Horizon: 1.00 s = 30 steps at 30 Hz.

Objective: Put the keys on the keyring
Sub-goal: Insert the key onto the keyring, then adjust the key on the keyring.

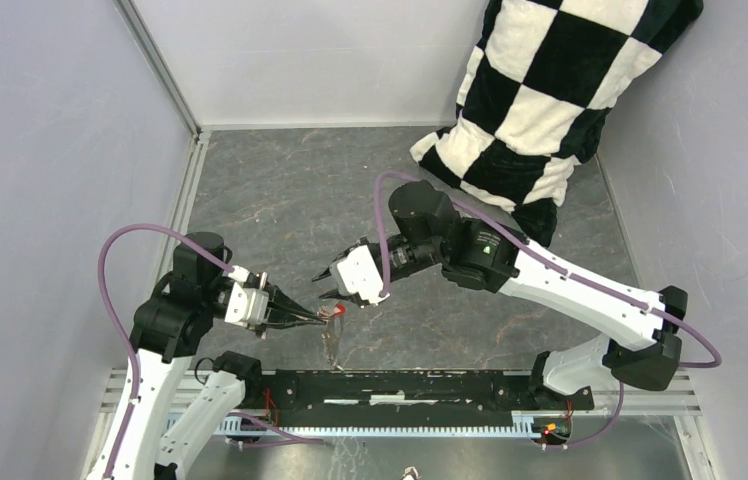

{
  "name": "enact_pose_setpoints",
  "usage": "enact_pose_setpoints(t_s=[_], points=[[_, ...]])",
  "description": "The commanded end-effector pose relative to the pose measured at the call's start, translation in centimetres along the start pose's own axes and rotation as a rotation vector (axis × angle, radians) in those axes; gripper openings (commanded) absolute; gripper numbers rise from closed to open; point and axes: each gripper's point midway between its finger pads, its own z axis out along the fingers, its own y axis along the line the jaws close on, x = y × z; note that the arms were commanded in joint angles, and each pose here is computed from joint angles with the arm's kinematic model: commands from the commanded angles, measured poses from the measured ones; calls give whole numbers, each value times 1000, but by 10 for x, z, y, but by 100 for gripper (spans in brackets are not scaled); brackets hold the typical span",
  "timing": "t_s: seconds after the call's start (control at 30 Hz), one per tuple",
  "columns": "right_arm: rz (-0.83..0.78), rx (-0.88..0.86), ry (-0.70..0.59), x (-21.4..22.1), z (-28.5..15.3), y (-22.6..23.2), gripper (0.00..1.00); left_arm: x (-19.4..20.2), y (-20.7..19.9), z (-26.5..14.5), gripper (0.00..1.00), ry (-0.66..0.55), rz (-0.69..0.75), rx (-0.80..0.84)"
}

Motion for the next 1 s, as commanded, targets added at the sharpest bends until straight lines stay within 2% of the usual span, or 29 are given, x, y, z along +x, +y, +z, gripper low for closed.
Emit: enact_pose_setpoints(t_s=[0.0, 0.17, 0.33, 0.43, 0.47, 0.5, 0.53, 0.63, 0.8, 0.97], points=[[21, 13, 21, -2, -1, -7, 37, -16, -4, 1, 2, -40, 67, 26], [92, 155, 16, -10, -31, -36, 42, -13, 1, 0, 2, -25, 58, 9], [171, 217, 17, -9, -50, -31, 50, -13, 12, -1, 2, -5, 42, -28], [277, 207, 49, -3, -47, -27, 53, -14, 22, -1, 2, 3, 20, -75], [295, 194, 67, -1, -45, -26, 66, -15, 26, -2, 2, 2, 15, -96], [302, 181, 83, 0, -44, -23, 75, -17, 32, -2, 2, -1, 5, -128], [304, 173, 91, 0, -41, -19, 76, -19, 37, -3, 2, -8, -9, -162], [257, 170, 85, -10, -34, -8, 76, -25, 46, -4, 2, -37, -19, -222], [255, 193, 84, -17, -36, -12, 61, -23, 45, -4, 2, -42, -38, -232], [288, 177, 95, -13, -31, -9, 53, -27, 47, -5, 2, -58, -30, -260]])
